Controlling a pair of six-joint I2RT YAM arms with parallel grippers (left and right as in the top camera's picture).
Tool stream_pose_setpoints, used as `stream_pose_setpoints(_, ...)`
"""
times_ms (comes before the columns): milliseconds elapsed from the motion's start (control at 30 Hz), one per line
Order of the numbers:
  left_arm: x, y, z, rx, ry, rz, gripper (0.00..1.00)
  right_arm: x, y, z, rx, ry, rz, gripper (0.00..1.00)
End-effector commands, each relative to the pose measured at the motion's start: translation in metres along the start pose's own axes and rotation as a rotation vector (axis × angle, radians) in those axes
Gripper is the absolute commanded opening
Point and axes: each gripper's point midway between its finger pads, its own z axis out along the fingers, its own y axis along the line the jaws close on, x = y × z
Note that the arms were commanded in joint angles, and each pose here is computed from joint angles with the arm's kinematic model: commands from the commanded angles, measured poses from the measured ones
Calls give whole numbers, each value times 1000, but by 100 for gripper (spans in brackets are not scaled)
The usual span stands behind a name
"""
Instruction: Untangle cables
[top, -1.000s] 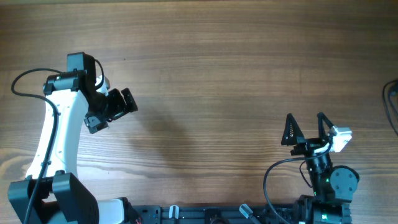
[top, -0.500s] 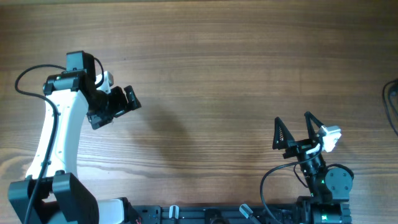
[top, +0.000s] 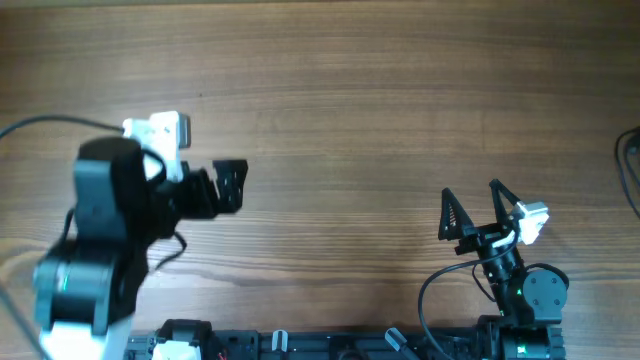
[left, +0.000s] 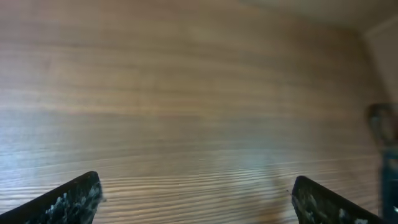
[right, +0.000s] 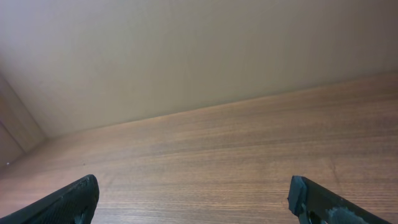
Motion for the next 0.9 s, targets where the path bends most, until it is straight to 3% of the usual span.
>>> stream_pose_setpoints(0, 0, -18, -29, 69, -85, -73, 100, -3, 1, -1, 0, -14, -7, 100)
stream_pose_setpoints(167, -8, -20, -43, 74, -159, -71, 100, -3, 1, -1, 1, -13, -7, 100)
stream_pose_setpoints(333, -27, -40, -47, 138, -246, 123, 100, -3, 0, 0, 1, -13, -7, 100)
stream_pose_setpoints(533, -35, -47, -39, 167, -301, 189, 100, -3, 1, -1, 1, -13, -7, 100)
stream_pose_setpoints(867, 4, -13, -27, 160, -527, 169, 100, -3, 1, -1, 1, -13, -6, 100)
